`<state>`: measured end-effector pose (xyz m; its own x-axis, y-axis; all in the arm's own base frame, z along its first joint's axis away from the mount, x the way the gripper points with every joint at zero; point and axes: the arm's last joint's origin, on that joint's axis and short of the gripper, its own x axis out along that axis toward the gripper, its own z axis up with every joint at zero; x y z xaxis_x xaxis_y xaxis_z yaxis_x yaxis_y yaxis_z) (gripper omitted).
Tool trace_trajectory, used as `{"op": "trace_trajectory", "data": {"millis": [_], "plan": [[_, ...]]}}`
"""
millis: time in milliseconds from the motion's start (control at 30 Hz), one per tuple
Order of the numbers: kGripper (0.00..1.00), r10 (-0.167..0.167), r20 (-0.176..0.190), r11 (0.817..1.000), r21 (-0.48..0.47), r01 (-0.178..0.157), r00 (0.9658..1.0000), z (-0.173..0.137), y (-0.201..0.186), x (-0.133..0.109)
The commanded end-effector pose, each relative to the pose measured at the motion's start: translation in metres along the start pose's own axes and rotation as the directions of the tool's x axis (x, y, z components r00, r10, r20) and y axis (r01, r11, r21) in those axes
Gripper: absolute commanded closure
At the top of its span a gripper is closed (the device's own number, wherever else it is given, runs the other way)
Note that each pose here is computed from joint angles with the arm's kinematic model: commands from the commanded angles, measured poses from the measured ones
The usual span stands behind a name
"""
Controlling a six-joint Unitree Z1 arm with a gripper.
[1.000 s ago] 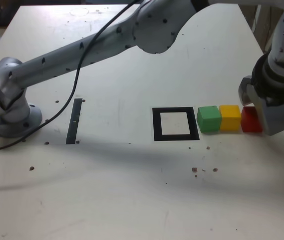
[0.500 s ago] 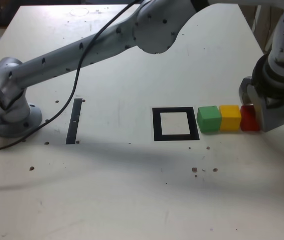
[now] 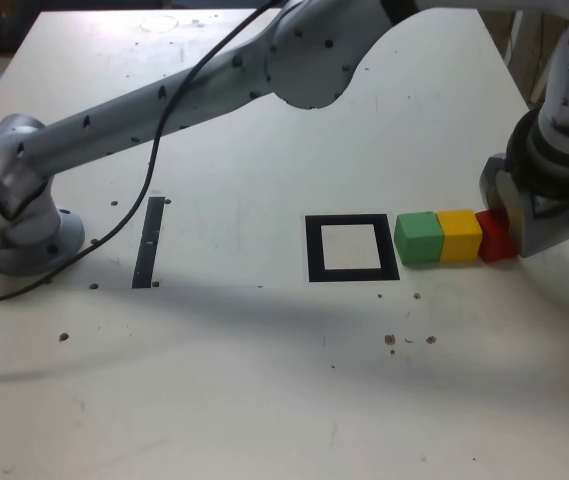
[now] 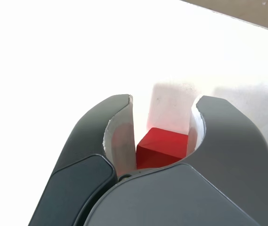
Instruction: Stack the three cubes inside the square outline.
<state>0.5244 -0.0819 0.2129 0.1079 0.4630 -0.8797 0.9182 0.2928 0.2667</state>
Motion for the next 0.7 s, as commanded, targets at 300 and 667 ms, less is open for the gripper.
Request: {"op": "trace_trajectory", "data": {"millis": [300,667], "plan": [[0.64,0.061,-0.019,0.998,-0.018,-0.061,0.998,-0.004,-0.003,-0.024],[0.64,0.123,-0.047,0.985,-0.114,-0.128,0.9912,-0.048,-0.01,-0.077]]}}
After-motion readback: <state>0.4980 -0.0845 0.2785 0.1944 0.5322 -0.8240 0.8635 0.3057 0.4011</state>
